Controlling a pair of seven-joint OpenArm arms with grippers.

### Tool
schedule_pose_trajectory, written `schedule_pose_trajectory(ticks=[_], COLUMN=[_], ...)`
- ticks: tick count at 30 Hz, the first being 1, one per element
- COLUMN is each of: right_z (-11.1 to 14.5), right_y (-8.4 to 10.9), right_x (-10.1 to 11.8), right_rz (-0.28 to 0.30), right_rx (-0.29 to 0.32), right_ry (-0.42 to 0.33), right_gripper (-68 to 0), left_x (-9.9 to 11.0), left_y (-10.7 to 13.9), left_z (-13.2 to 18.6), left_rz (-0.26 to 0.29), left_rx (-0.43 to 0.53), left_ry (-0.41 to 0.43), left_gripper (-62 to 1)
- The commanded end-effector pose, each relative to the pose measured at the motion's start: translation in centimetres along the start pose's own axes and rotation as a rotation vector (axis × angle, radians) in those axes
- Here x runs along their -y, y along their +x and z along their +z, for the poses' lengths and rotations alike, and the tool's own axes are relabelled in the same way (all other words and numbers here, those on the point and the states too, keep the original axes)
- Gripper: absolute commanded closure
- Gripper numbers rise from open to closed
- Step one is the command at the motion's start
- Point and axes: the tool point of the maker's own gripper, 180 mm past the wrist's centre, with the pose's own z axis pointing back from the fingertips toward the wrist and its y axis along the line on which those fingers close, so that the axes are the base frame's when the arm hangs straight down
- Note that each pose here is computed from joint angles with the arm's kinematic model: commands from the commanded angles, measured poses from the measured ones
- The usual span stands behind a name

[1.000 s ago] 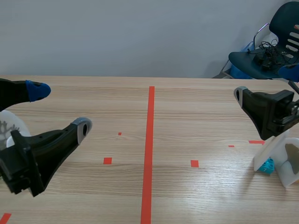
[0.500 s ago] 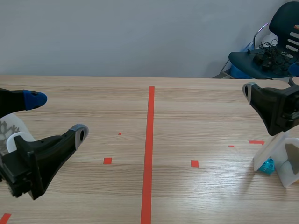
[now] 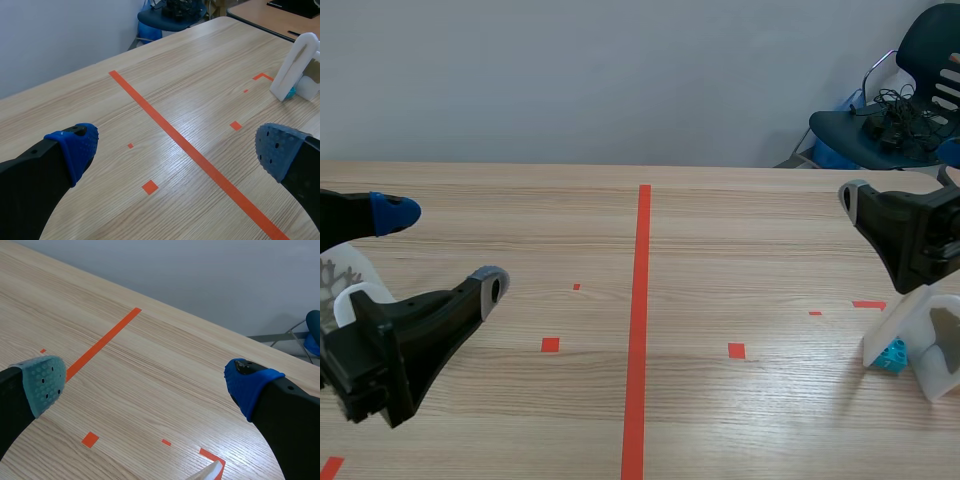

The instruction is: Do the leaf sorting experiment

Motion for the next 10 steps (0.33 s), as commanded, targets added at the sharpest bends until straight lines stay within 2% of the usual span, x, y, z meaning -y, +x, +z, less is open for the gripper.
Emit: schedule_pose_trajectory(ticks=[1,10], right_z=[-0.11,-0.1], right_y=[0.97,1.11], right_x=[0.3,0.28], right_rz=[0.009,0.0], right_rx=[0.03,0.038], right_ry=[0.001,0.003], right_gripper=[-67.9,-67.9], left_x=[-0.08,-0.08], left_y=[0.47,0.47], left_z=[-0.04,-0.04], left_rz=[0.005,0.005], left_rx=[0.024,0.024], left_ry=[0.002,0.002], left_gripper=[-62.3,-62.3])
